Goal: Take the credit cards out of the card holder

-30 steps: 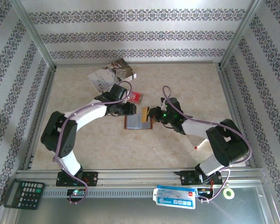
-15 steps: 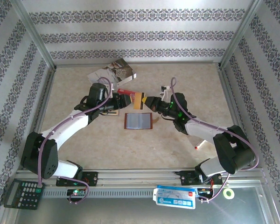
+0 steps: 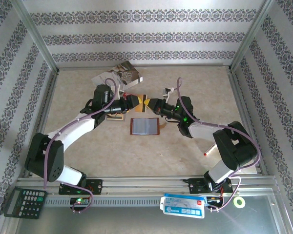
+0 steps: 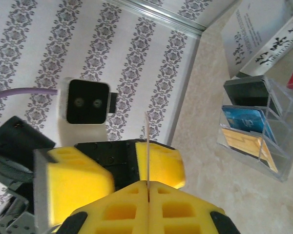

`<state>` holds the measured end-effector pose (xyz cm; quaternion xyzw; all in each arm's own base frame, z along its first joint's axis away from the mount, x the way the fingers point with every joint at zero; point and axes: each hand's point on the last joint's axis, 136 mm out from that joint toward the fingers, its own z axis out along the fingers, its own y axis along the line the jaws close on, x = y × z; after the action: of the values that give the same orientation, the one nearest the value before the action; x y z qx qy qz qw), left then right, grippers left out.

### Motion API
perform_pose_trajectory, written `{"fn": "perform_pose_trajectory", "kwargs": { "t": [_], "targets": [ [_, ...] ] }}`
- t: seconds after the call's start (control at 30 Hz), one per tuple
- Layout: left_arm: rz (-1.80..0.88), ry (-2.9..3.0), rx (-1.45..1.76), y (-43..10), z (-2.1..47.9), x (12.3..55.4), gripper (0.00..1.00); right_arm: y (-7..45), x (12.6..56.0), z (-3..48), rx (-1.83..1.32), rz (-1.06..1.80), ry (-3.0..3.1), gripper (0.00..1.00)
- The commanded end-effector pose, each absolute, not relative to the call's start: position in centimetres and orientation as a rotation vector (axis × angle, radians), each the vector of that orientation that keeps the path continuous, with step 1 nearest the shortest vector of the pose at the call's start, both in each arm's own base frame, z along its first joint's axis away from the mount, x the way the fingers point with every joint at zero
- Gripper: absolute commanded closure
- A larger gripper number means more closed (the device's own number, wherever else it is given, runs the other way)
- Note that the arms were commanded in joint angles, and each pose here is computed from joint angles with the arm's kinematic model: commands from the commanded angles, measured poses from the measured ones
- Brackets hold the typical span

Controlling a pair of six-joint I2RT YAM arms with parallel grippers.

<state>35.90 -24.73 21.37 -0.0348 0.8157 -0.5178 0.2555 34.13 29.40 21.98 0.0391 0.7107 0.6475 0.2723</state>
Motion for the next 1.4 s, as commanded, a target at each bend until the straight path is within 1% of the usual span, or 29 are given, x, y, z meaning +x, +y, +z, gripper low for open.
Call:
{"fn": "perform_pose_trajectory", "kwargs": {
  "t": [0.0,0.1,0.27,0.43,0.53,0.57,0.6,0.67,0.8,0.97,1.03,1.2,1.37],
  "targets": [
    [-1.509,2.094,-0.093,-25.3,24.7,37.2,0.45,29.2,34.3,23.9,0.06,1.772,1.831,1.0],
    [-1.532,2.071,-0.09,-25.5,25.3,37.5,0.56,29.1,34.5,23.7,0.068,1.77,1.835,1.0],
    [-1.553,2.037,-0.059,-25.6,26.0,37.3,0.67,29.2,34.7,23.4,0.075,1.779,1.851,1.0],
    [-1.52,2.052,-0.056,-25.4,25.7,37.4,0.77,29.3,35.0,22.7,0.082,1.775,1.872,1.0],
    [-1.507,2.057,-0.046,-25.4,25.6,37.4,0.87,29.2,35.2,22.4,0.094,1.763,1.88,1.0],
    [-1.498,2.056,-0.036,-25.4,25.7,37.5,0.94,29.1,35.4,22.2,0.101,1.75,1.887,1.0],
    [-1.484,2.063,-0.024,-25.3,25.7,37.5,1.0,29.1,35.4,22.1,0.107,1.735,1.897,0.97],
    [-1.436,2.091,0.004,-25.1,25.7,37.6,1.0,28.6,35.6,21.5,0.139,1.687,1.93,0.84],
    [-1.256,2.161,0.049,-24.0,24.5,37.8,1.0,27.2,35.9,20.2,0.19,1.568,2.007,0.53],
    [-0.994,2.247,0.072,-21.5,22.3,38.1,1.0,25.7,35.2,18.8,0.174,1.391,2.101,0.29],
    [-0.871,2.269,0.104,-20.3,21.8,38.2,1.0,25.1,34.8,18.1,0.164,1.31,2.151,0.24],
    [-0.563,2.304,0.265,-17.6,21.2,38.6,1.0,23.3,34.4,17.0,0.181,1.153,2.215,0.14],
    [-0.157,2.349,0.31,-12.9,20.0,39.3,1.0,23.1,34.2,17.3,0.11,1.088,2.245,0.12]
  ]
}}
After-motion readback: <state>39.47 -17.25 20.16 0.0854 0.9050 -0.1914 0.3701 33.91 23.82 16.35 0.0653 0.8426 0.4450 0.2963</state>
